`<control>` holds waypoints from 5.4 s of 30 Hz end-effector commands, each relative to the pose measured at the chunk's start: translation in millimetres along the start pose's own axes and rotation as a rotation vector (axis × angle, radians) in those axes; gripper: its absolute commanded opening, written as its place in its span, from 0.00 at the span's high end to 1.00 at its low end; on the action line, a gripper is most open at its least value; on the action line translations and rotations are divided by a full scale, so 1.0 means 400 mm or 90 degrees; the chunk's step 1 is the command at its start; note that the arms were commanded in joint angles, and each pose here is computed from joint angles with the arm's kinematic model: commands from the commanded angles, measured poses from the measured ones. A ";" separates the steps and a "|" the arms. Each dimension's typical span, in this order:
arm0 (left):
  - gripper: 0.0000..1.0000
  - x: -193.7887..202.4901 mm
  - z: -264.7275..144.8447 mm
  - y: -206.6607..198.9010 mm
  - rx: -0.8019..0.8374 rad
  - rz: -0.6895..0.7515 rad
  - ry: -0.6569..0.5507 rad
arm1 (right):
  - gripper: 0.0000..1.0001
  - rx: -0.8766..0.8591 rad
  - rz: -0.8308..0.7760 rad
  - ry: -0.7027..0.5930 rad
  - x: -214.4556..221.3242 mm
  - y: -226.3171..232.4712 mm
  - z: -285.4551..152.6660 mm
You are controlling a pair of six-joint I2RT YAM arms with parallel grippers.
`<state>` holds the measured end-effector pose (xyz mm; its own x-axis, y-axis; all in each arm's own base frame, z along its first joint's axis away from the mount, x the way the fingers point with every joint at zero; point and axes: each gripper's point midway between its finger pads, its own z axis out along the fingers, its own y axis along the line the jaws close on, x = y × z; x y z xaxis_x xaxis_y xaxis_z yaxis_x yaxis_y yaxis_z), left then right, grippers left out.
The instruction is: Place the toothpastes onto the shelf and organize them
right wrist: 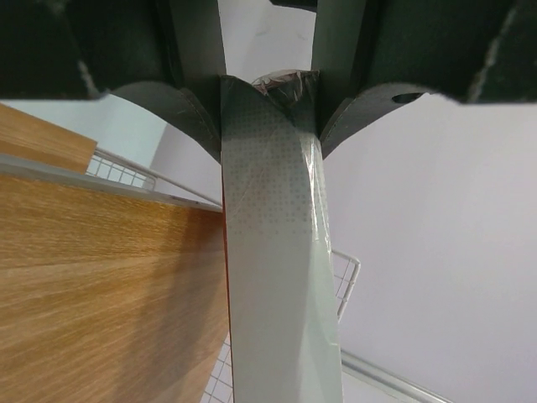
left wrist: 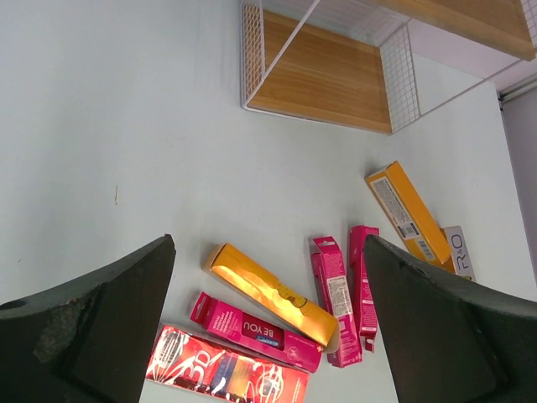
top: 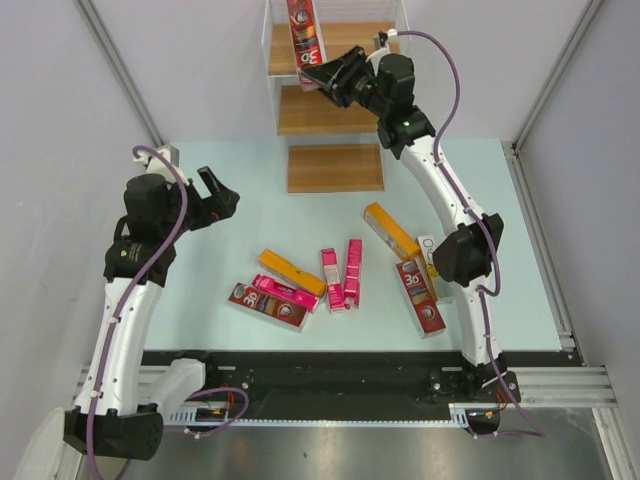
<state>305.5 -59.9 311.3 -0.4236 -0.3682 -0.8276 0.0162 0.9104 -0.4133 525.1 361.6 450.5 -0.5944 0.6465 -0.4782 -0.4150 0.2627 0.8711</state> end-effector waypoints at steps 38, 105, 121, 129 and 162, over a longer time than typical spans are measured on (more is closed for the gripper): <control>1.00 -0.317 0.096 -0.472 0.474 0.097 -0.043 | 0.00 -0.109 0.013 0.001 0.022 0.164 -0.032; 0.01 -0.010 0.097 -0.352 0.363 -0.004 0.007 | 0.00 0.320 -0.385 0.098 0.257 -0.074 -0.576; 0.00 0.473 0.091 -0.076 0.176 -0.091 0.202 | 0.01 0.677 -0.425 0.233 0.357 -0.446 -0.927; 0.00 0.427 0.096 -0.093 0.175 -0.061 0.194 | 0.03 0.698 -0.369 0.264 0.373 -0.530 -0.970; 0.00 0.491 0.094 -0.082 0.176 -0.060 0.267 | 0.07 0.770 -0.237 0.506 0.581 -0.774 -1.034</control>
<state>253.2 -164.1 135.6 -0.7713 -0.3062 -0.5580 0.1288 0.7835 -0.6079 239.4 124.9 26.5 -0.9534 -0.0108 -0.3014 -0.0275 0.9983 0.0514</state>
